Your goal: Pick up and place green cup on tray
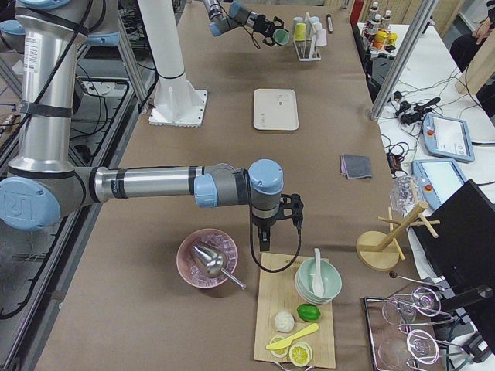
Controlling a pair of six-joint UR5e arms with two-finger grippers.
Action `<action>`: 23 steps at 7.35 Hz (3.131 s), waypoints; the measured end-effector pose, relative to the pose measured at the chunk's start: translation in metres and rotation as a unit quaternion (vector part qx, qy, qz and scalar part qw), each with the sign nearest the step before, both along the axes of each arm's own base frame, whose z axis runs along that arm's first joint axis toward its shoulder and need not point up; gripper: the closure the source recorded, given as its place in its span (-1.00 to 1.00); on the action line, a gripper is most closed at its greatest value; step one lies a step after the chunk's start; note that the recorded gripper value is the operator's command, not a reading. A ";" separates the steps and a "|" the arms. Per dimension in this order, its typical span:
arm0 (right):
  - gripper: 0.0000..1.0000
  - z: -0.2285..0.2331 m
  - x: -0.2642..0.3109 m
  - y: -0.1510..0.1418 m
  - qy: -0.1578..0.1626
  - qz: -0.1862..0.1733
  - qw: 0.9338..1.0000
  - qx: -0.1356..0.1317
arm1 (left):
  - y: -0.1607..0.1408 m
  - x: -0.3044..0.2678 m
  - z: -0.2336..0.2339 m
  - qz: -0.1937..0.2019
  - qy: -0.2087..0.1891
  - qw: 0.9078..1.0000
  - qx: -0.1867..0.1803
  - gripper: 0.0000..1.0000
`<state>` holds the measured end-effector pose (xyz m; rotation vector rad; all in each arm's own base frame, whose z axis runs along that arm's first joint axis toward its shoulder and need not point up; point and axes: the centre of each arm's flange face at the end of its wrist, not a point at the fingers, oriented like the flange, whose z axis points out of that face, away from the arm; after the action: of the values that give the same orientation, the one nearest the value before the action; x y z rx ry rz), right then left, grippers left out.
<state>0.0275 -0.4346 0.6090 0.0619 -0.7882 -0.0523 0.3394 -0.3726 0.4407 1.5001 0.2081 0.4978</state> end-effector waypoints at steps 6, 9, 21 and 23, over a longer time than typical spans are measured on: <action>-1.00 0.005 0.044 0.028 -0.007 0.051 0.999 -0.008 | 0.009 0.068 -0.025 0.067 0.171 0.980 -0.075 -0.59; -1.00 0.007 0.046 0.029 -0.007 0.054 0.998 -0.012 | 0.015 0.109 -0.058 0.088 0.200 0.973 -0.070 -0.59; -1.00 0.011 0.047 0.029 -0.001 0.055 0.998 -0.014 | -0.015 0.229 -0.151 0.101 0.226 0.962 -0.112 -0.57; -1.00 0.011 0.047 0.029 -0.001 0.054 0.998 -0.013 | -0.018 0.239 -0.158 0.097 0.249 0.954 -0.133 -0.58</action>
<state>0.0745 -0.4061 0.6200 0.0794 -0.7855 0.0611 0.5785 -0.3904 0.2827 1.3210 0.7940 0.2244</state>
